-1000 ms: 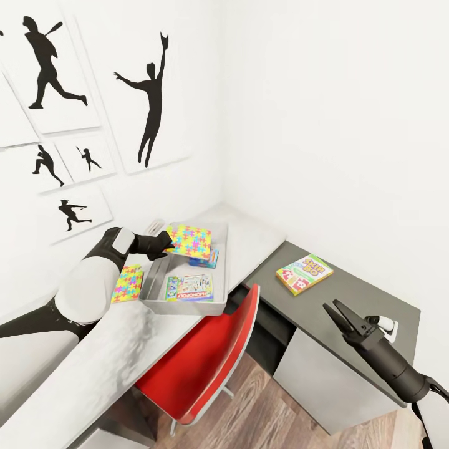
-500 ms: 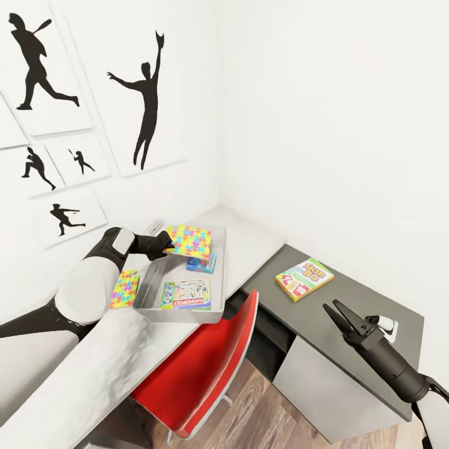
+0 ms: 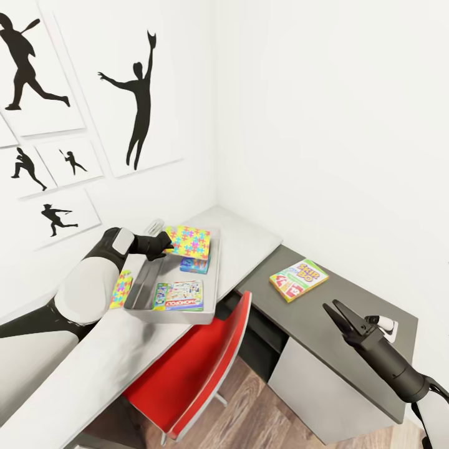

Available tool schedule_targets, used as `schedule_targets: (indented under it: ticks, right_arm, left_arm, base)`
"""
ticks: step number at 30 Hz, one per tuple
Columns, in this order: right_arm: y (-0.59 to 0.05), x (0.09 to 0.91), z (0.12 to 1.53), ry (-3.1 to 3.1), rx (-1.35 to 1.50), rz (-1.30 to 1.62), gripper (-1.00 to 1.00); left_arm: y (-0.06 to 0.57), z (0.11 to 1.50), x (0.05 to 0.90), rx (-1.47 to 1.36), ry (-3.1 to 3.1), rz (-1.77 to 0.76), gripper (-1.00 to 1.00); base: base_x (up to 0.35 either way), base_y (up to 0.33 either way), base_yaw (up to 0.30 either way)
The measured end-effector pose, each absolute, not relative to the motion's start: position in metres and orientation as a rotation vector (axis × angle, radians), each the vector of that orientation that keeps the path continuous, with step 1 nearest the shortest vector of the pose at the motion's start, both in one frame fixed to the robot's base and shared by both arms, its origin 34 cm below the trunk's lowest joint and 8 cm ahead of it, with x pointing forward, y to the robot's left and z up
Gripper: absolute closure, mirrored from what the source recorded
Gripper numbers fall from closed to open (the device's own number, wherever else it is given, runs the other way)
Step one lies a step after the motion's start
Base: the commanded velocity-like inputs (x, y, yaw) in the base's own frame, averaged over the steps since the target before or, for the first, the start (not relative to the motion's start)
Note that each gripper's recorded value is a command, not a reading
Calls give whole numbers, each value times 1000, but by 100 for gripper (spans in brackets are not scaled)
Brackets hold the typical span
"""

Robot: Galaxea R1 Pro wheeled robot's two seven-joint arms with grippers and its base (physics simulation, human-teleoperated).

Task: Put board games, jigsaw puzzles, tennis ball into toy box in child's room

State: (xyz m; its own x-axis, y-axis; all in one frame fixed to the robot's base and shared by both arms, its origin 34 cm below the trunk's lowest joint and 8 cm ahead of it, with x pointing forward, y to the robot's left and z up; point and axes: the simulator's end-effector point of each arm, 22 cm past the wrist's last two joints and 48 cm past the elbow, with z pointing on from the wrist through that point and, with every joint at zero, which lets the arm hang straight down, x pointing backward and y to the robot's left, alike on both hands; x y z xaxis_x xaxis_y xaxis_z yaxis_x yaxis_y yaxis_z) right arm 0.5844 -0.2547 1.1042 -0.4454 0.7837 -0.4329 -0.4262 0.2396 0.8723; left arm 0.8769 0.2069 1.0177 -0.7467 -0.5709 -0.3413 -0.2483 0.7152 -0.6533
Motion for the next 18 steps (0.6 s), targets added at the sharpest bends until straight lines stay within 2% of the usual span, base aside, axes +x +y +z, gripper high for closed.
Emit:
schedule_targets:
  ticks: [18]
  right_arm:
    - [-255, 584, 1104, 1456, 358, 1444, -100]
  left_arm:
    - [207, 1008, 871, -628, 2407, -799, 100]
  base:
    - [0, -2, 0]
